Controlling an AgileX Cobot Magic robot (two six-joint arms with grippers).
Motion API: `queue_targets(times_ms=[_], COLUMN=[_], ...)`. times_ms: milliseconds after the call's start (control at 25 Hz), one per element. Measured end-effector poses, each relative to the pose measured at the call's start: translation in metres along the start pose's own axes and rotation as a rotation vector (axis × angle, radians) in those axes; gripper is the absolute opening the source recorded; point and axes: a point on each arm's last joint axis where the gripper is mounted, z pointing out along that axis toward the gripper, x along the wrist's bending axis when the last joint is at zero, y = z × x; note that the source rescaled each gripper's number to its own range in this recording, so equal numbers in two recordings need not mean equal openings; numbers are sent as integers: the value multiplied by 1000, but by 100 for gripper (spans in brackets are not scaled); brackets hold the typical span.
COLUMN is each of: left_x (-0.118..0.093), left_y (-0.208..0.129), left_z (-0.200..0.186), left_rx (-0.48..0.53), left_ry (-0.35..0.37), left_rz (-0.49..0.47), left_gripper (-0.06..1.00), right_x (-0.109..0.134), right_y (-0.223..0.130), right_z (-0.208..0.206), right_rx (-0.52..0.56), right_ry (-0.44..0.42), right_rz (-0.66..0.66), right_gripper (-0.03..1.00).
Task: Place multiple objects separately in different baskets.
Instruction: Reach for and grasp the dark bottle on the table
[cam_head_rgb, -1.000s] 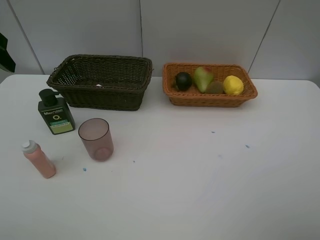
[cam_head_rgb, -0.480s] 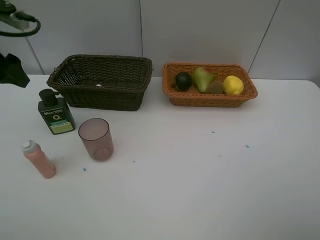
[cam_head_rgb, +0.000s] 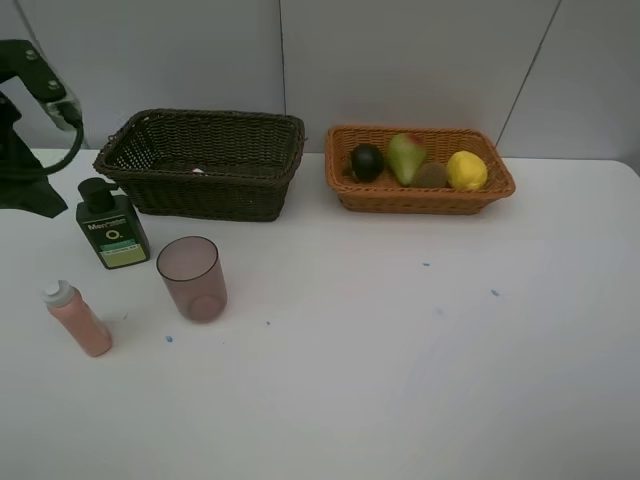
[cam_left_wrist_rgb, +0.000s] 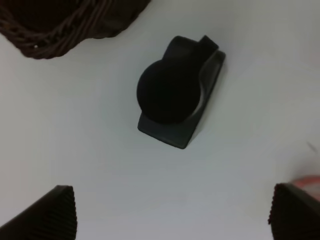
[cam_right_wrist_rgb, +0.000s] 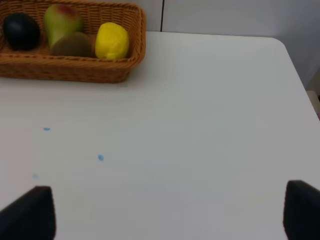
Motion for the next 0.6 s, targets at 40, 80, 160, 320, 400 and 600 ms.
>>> queue_targets(times_ms=[40,80,160,320,400,600], left_x=[0,1,2,8,13,20], left_y=[0,0,1,5,9,21], left_z=[3,7,13,21,21,26], left_rx=[2,4,7,-3,-14,-35], left_ry=[-5,-10,-17,-2,10,-12], left_rz=[24,53,113,189,207,238], left_gripper=[100,100,100,100,100,100], right_x=[0,0,0,0,0,0], right_y=[0,0,0,0,0,0], right_z=[0,0,0,0,0,0], right_rx=[0,0,0,0,0,0], right_ry=[0,0,0,0,0,0], right_rz=[0,0,0,0,0,0], right_gripper=[100,100,100,100,100,100])
